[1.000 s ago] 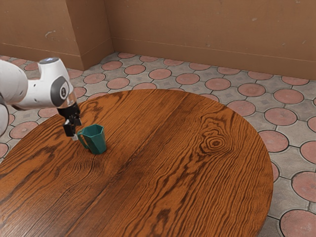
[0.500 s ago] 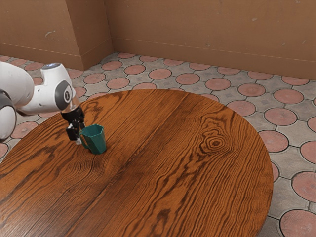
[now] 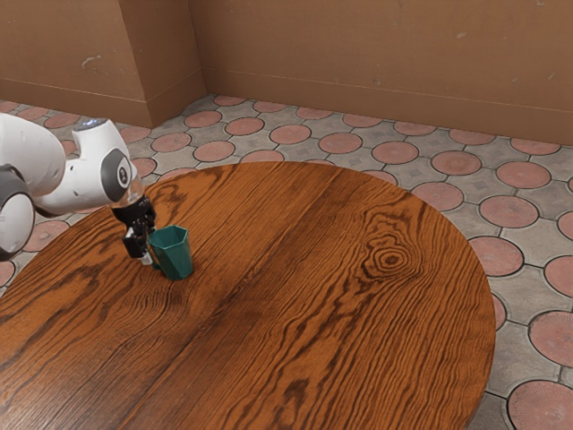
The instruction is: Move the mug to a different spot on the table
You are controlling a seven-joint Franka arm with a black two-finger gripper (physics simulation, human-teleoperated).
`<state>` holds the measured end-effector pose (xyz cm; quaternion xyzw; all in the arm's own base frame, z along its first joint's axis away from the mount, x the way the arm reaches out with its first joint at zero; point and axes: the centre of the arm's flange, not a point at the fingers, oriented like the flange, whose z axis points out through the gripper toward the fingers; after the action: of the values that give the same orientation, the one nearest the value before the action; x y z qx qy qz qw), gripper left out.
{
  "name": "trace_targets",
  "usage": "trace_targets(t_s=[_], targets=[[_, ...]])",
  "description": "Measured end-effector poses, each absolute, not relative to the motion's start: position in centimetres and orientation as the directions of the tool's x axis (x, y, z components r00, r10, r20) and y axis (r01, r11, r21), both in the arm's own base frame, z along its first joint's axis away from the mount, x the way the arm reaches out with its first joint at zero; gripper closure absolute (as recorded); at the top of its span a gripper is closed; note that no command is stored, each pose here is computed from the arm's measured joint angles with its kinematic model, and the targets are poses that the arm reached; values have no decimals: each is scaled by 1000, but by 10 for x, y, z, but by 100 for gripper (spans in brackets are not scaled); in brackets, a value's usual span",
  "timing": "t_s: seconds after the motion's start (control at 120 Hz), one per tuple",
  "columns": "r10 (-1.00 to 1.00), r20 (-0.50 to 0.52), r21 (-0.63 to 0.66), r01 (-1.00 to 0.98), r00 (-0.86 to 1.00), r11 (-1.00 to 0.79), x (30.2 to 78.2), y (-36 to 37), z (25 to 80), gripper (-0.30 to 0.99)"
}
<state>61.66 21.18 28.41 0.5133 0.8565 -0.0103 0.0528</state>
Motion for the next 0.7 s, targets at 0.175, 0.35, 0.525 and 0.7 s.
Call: trace_targets(t_s=[0.175,0.35,0.525,0.7], targets=[[883,-102,37,886,-458,463,616,212,284,20],[889,-102,34,892,-446,452,616,210,283,31],[894,-101,31,897,-436,441,616,208,283,41],[898,-101,28,901,-428,433,616,207,282,44]])
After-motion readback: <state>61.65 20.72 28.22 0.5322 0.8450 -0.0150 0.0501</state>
